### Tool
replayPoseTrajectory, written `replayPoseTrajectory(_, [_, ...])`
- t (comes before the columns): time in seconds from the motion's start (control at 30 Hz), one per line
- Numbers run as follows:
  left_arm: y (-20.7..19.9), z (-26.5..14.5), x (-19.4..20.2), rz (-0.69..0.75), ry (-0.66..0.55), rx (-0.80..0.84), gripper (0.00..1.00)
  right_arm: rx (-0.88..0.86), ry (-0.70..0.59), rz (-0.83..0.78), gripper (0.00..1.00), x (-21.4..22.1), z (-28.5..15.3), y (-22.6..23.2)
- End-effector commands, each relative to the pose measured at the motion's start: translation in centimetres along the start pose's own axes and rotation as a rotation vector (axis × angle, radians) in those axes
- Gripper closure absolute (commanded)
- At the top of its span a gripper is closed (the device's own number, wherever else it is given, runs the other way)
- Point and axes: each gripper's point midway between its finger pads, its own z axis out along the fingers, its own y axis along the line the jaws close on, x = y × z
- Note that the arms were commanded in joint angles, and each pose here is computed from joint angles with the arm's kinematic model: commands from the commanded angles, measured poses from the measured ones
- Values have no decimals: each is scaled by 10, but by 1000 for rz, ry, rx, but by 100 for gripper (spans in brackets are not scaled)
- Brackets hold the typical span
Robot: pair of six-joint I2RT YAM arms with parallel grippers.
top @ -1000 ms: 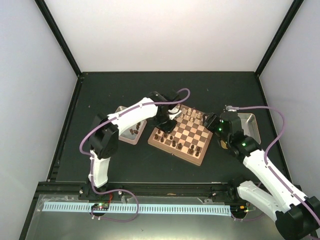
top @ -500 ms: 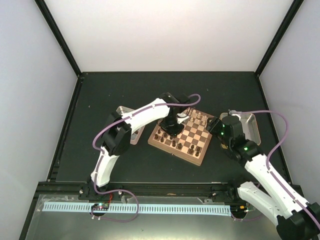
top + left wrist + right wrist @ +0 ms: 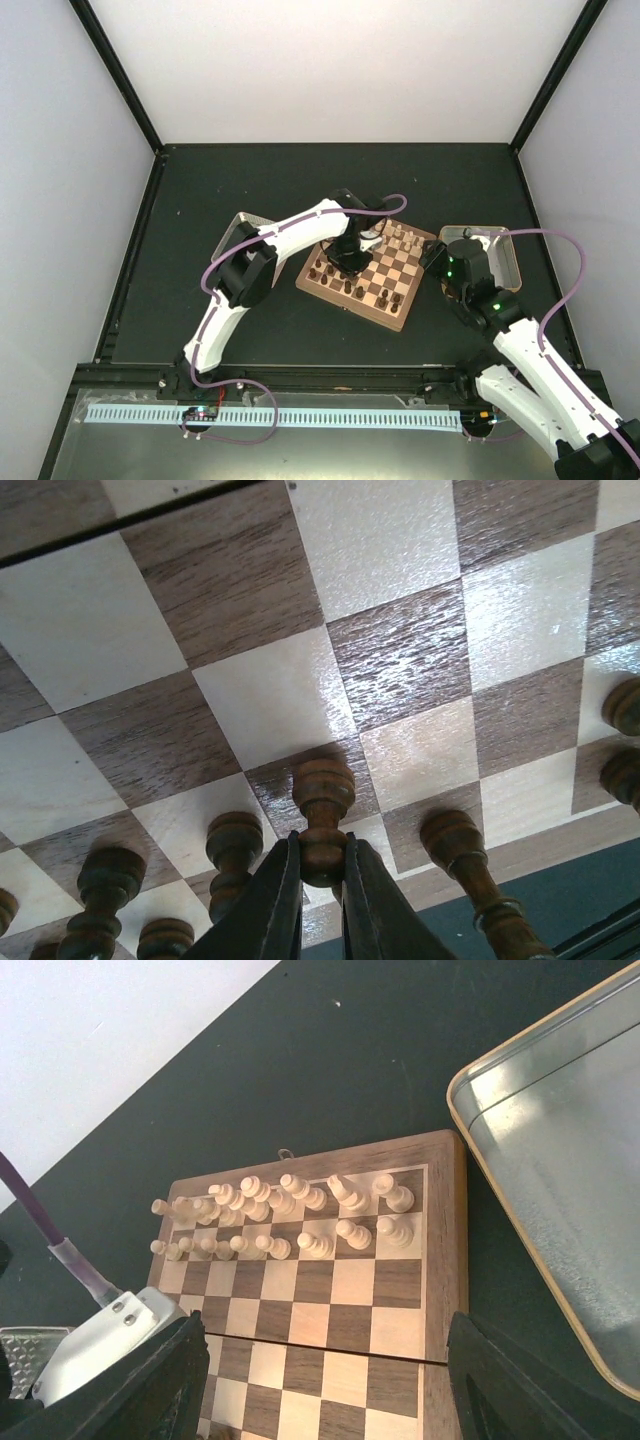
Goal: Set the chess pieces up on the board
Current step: Place the chess piece on the chessboard.
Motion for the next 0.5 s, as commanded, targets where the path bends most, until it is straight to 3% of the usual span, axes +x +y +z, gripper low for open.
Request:
replayPoseTrajectory(0.0, [-2,0,-1,12,15,-11,89,28,-19,-1,33,-2,1,-7])
replayPoseTrajectory(0.47, [-5,0,2,25,27,1,81,24,-14,0,33,0,3,-6])
